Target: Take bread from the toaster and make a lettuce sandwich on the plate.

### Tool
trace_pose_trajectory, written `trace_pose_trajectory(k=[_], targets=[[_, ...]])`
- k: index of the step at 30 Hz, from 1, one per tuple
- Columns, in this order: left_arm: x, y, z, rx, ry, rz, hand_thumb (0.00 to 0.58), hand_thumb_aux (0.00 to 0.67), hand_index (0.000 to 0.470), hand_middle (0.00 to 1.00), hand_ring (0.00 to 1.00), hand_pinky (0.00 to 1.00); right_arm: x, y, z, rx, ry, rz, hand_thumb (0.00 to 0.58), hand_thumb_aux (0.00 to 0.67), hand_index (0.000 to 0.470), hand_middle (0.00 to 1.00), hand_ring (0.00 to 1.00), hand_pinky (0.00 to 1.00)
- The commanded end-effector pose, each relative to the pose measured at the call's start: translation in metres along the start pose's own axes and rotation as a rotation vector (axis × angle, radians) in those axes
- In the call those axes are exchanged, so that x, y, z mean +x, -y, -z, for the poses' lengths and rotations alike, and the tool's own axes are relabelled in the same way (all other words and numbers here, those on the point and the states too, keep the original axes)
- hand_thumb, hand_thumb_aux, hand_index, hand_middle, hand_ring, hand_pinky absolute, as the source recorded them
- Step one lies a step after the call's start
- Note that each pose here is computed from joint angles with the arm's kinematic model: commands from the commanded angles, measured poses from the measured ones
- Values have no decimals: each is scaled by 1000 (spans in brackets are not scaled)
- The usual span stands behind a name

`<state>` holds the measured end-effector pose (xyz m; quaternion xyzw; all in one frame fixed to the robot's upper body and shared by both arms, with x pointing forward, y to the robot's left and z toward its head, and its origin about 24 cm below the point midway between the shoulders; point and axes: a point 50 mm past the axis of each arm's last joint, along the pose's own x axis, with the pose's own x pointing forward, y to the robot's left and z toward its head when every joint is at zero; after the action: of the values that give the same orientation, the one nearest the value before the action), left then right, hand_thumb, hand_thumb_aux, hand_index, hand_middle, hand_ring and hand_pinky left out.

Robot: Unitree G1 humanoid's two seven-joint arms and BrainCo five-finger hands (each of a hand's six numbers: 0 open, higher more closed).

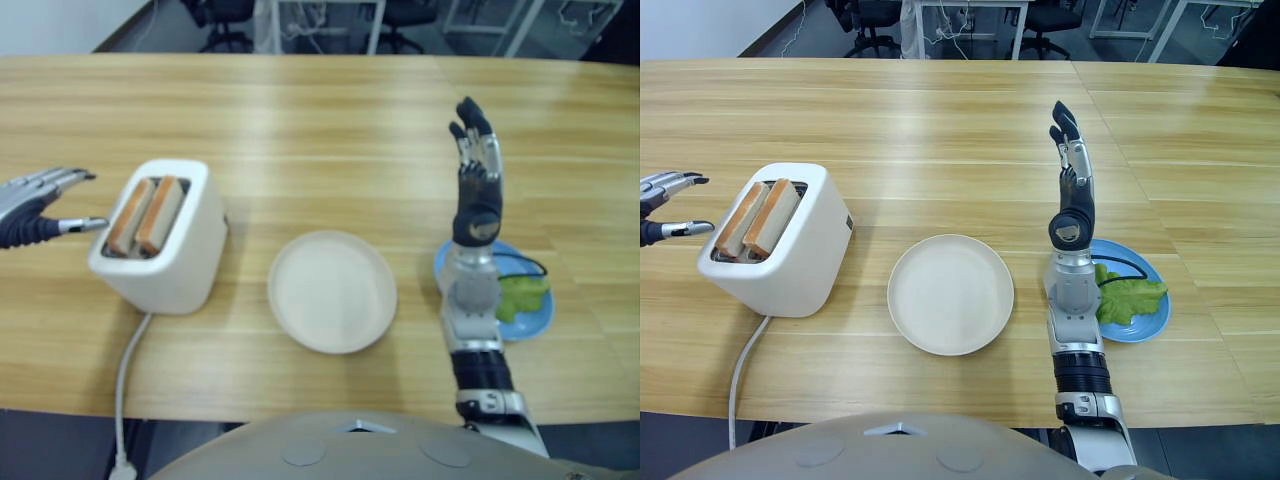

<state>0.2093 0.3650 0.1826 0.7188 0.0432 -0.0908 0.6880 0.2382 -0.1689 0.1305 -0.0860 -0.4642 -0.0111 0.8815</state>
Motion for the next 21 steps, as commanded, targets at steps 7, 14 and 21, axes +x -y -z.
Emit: trace_pose_trajectory(k=[7, 14, 21], targets=[[4, 9, -10, 43, 48, 78, 0, 0, 0, 0, 0, 0, -1, 7, -3, -21, 11, 17, 0, 0, 0, 0, 0, 0], [5, 14, -14, 61, 65, 112, 0, 0, 0, 0, 0, 0, -3, 10, -5, -28, 8, 22, 0, 0, 0, 0, 0, 0], [7, 21, -17, 77, 74, 138, 0, 0, 0, 0, 0, 0, -4, 11, -6, -32, 5, 24, 0, 0, 0, 0, 0, 0]])
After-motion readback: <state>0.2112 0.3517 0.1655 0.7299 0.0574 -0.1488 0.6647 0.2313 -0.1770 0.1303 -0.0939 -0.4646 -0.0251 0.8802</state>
